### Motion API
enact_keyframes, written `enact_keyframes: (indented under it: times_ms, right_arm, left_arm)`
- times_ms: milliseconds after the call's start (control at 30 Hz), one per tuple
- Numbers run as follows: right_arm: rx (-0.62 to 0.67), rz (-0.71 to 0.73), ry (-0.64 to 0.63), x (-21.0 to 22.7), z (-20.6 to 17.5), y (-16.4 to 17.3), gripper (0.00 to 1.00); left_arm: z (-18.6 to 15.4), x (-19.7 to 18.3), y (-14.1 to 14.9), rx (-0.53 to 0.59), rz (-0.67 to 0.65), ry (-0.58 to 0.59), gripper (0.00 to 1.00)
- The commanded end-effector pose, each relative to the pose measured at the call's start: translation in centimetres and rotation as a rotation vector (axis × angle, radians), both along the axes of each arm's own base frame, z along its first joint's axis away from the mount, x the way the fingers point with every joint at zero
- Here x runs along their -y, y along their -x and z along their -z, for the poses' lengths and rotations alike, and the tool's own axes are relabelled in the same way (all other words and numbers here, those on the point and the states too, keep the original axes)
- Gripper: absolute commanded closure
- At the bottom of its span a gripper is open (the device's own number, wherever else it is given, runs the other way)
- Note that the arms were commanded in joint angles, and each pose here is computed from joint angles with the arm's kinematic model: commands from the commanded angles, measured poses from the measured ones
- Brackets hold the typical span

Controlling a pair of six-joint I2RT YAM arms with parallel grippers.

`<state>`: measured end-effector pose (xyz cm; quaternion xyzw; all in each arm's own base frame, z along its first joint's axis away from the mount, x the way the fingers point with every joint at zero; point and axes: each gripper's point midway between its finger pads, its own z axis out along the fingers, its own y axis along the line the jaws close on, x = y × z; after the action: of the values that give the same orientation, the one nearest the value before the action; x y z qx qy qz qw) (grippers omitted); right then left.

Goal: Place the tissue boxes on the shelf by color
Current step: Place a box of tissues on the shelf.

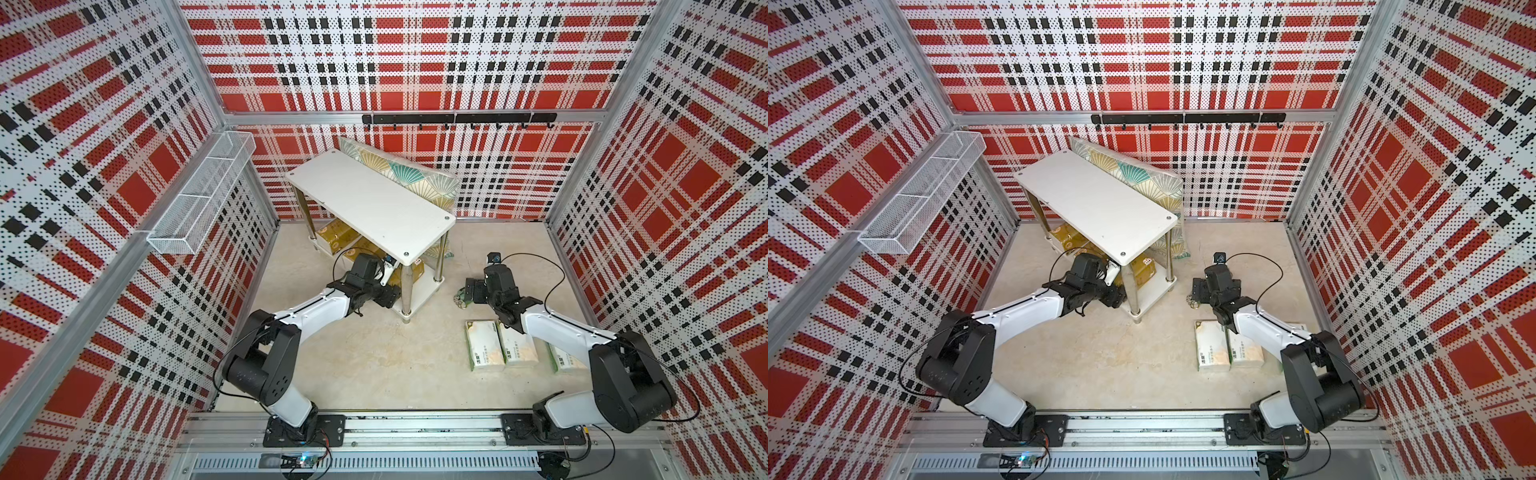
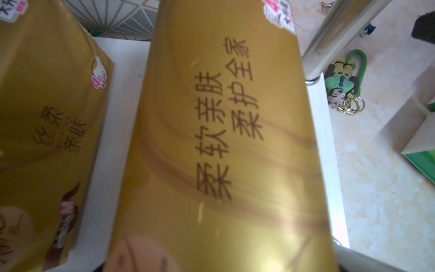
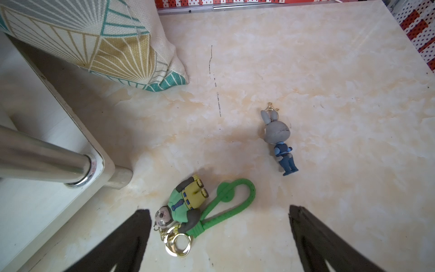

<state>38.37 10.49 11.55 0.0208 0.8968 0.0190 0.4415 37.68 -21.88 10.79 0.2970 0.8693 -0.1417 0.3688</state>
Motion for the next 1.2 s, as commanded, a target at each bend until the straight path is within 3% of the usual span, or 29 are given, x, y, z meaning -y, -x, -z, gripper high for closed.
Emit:
enact_keyframes:
  times_ms: [0, 1167]
  right_arm:
    - [0.014, 0.007, -0.014, -0.2, -0.6, -0.8, 0.0]
    - [0.016, 0.011, -0.012, -0.1, -0.5, -0.6, 0.0]
  left_arm:
    - [-1.5, 0.8, -1.1, 0.058, -0.003, 0.026, 0.22]
    - [0.3, 1.7, -0.1, 0.022, 0.022, 0.001, 0.22]
